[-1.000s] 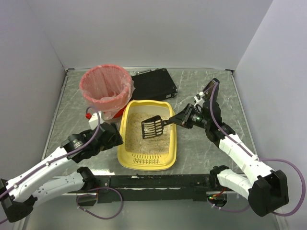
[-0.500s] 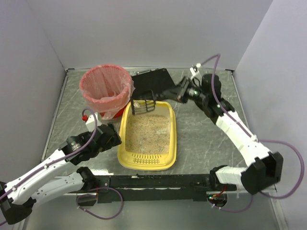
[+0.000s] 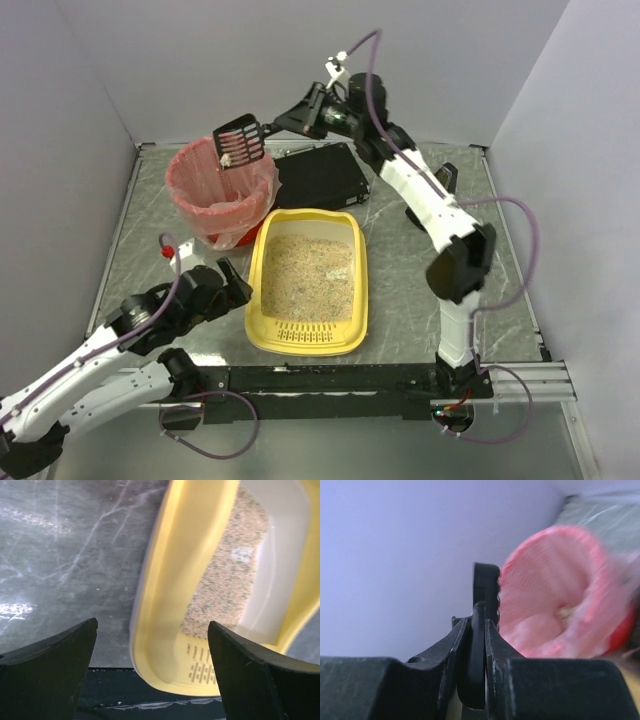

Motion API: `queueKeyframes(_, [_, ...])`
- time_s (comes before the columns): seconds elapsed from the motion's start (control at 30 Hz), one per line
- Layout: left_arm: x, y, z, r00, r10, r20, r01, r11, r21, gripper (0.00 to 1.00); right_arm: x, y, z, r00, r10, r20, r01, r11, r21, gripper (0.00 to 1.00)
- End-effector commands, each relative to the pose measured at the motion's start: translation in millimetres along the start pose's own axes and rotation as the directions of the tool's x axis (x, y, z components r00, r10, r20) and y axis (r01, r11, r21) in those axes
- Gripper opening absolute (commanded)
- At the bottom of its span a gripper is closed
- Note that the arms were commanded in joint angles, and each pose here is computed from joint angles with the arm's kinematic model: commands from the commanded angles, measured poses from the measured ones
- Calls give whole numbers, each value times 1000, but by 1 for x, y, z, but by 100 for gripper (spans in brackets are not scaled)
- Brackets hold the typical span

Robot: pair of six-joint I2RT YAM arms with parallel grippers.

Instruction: Clean the litter box

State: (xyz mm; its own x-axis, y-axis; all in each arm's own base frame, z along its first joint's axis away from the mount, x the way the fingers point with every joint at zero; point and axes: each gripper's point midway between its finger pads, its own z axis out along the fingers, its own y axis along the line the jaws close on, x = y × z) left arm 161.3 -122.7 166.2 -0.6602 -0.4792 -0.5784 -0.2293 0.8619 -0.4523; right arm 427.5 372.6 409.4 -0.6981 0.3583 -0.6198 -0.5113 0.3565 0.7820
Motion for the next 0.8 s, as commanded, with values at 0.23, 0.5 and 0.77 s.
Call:
queueKeyframes(0.23, [20,-4,-7,990,-116,-74,124,985,119,97,-2,14,32,644,-758,104,746,652,138,0])
queueKeyframes(0.5, [45,-9,3,970,-186,-156,214,958,189,97,-29,58,-12,452,-874,180,850,483,208,0])
queueKeyframes(0.77, [55,-7,10,961,-204,-185,238,953,186,97,-32,42,-99,732,-655,187,542,727,422,0])
